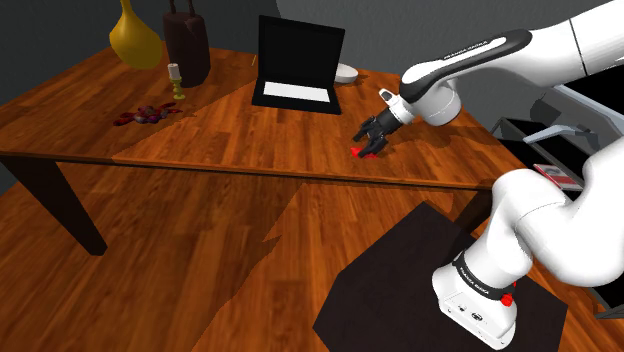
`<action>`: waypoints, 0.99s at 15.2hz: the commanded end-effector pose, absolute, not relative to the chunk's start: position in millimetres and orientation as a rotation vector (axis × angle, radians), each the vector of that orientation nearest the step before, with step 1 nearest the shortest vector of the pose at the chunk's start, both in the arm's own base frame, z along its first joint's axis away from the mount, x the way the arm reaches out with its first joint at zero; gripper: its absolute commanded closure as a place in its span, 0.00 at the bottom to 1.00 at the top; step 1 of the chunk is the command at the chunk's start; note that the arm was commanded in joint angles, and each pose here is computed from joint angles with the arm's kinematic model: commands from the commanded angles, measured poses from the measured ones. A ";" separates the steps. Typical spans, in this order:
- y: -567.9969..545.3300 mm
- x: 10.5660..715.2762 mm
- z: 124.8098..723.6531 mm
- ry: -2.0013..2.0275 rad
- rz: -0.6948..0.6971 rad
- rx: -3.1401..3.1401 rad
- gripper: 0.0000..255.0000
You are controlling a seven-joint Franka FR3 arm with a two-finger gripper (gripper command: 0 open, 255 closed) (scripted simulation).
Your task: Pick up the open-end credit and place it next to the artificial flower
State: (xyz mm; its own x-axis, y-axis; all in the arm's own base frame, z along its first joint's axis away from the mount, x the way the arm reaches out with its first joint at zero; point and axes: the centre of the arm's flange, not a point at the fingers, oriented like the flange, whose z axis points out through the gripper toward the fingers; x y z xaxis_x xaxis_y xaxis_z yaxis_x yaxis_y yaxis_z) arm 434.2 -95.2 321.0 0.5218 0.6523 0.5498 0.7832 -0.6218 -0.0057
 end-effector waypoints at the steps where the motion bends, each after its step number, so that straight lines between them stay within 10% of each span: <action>1: -90.3 437.7 312.8 -1.211 -0.750 -2.511 0.00; 9: -89.0 438.7 310.3 -1.211 -0.750 -2.511 0.00; 10: -89.0 438.7 310.3 -1.211 -0.750 -2.511 1.00; 15: -88.8 438.6 311.2 -1.211 -0.750 -2.511 1.00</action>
State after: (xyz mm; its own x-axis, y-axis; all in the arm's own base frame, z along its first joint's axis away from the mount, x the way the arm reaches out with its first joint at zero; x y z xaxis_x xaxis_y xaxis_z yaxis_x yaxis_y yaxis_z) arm 440.6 -89.4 314.7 0.5178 0.6494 0.5570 0.7821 -0.6232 -0.0004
